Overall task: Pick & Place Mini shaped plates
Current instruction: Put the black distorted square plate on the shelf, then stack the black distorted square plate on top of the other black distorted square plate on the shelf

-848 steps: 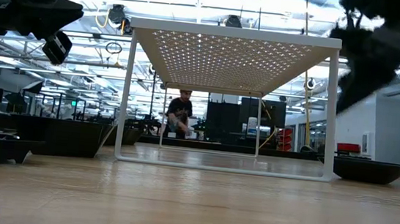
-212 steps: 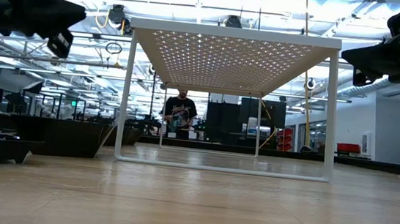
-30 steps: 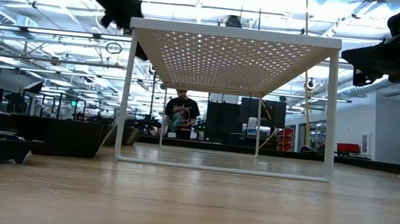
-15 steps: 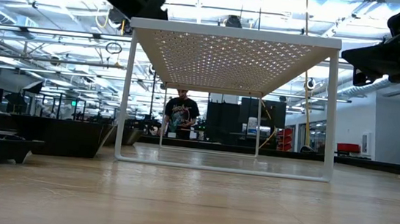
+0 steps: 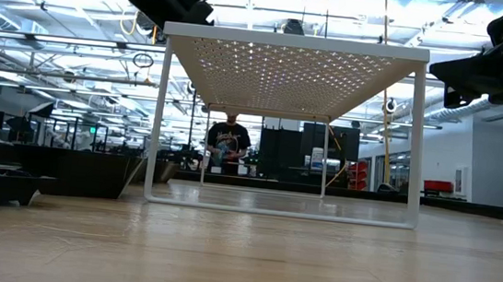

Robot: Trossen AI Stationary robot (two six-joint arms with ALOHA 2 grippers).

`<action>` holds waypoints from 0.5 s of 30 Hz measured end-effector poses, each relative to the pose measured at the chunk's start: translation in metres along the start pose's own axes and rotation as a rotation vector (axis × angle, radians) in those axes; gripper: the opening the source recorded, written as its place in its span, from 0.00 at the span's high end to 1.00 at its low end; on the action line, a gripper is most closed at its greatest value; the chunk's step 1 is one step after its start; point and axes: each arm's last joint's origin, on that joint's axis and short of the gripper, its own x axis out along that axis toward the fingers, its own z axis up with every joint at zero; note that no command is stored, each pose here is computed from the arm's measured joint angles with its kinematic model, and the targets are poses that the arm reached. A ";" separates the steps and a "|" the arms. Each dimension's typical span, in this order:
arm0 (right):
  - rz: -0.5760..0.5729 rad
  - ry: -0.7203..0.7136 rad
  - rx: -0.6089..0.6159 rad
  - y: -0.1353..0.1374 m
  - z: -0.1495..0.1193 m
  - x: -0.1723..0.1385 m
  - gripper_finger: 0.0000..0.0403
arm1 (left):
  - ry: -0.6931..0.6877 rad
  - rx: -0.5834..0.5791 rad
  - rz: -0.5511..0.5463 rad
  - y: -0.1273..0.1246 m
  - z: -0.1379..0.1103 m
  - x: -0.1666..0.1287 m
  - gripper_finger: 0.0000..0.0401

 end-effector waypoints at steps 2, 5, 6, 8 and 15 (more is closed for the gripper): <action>0.000 0.000 0.000 0.000 0.000 0.000 1.00 | 0.000 0.000 0.000 0.000 0.000 0.000 0.95; 0.000 0.000 0.000 0.000 0.000 0.000 1.00 | -0.003 -0.005 -0.001 0.000 0.000 0.000 0.96; 0.000 0.000 0.000 0.000 0.000 0.000 1.00 | -0.008 -0.011 -0.003 -0.001 0.001 0.000 0.96; 0.000 0.000 0.000 0.000 0.000 0.000 1.00 | -0.027 -0.024 -0.005 -0.002 0.003 -0.002 0.94; 0.000 0.000 0.000 0.000 0.000 0.000 1.00 | -0.105 -0.095 0.071 0.003 0.017 -0.026 0.84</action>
